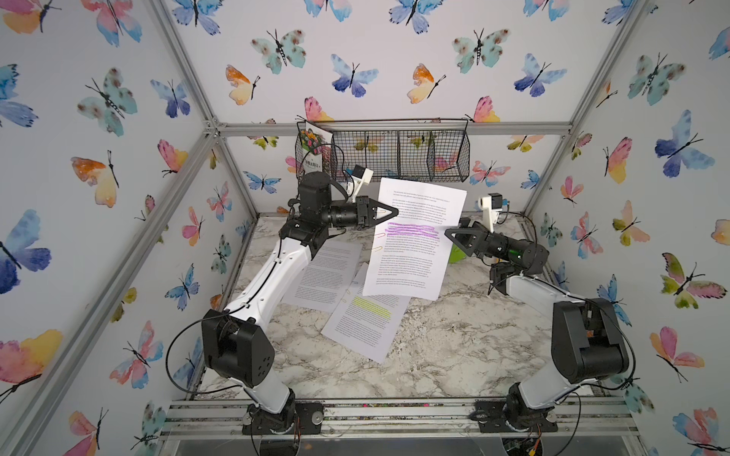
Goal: Unclip the paperclips from the documents
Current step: Pick up the document from the center of the board.
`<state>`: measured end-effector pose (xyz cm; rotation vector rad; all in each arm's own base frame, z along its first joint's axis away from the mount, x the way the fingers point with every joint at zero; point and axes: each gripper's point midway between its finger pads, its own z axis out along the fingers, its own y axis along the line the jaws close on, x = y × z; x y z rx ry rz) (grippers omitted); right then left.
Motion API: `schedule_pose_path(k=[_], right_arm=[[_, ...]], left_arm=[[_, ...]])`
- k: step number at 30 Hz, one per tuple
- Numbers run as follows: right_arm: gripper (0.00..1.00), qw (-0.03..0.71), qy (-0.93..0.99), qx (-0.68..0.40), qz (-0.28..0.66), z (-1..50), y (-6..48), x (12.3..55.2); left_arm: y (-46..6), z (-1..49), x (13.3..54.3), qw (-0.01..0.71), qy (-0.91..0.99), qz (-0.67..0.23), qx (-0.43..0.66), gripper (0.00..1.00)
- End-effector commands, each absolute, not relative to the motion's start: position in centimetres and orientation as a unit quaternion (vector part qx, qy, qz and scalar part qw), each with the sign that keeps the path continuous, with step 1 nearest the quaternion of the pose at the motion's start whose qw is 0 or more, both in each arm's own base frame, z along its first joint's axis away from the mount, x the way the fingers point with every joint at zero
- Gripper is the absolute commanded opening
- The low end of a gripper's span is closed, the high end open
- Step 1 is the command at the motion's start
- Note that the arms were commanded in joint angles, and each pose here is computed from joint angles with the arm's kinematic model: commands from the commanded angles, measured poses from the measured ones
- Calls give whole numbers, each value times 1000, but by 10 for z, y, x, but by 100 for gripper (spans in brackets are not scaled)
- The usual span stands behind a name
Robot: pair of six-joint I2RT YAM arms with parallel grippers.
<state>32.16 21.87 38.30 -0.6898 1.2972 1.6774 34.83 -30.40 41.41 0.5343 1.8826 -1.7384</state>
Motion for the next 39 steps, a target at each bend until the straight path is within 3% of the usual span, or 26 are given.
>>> schedule_pose_path(k=[1, 4, 6, 7, 8, 12, 15, 17, 20, 24, 28, 31, 39], right_arm=[[60, 491, 457, -332, 663, 410, 217, 301], [47, 481, 464, -329, 667, 408, 220, 306], [25, 467, 476, -329, 669, 405, 222, 311], [10, 461, 480, -331, 669, 403, 223, 313], [2, 455, 483, -334, 669, 403, 224, 314], [1, 454, 485, -334, 669, 406, 225, 316], [1, 454, 487, -333, 668, 407, 225, 318], [1, 453, 487, -335, 667, 407, 225, 317], [1, 451, 489, -337, 666, 408, 226, 317], [1, 448, 493, -332, 668, 405, 226, 318], [1, 445, 496, -330, 668, 404, 226, 318], [1, 444, 497, -328, 670, 403, 226, 318], [2, 439, 488, -322, 682, 406, 224, 314]], left_arm=[[-309, 418, 342, 263, 679, -653, 205, 0], [-310, 419, 340, 262, 676, -657, 204, 0], [-311, 418, 339, 260, 677, -657, 206, 0], [-310, 417, 339, 260, 679, -655, 205, 0], [-311, 415, 339, 261, 683, -651, 205, 0], [-308, 404, 341, 256, 698, -638, 201, 2], [-304, 398, 340, 254, 709, -627, 200, 43], [-298, 395, 342, 262, 717, -617, 192, 59], [-287, 392, 343, 268, 721, -612, 183, 57], [-276, 388, 343, 275, 726, -606, 175, 43], [-266, 388, 346, 289, 727, -600, 166, 41], [-265, 391, 346, 291, 724, -603, 169, 34], [-269, 392, 344, 277, 707, -626, 176, 36]])
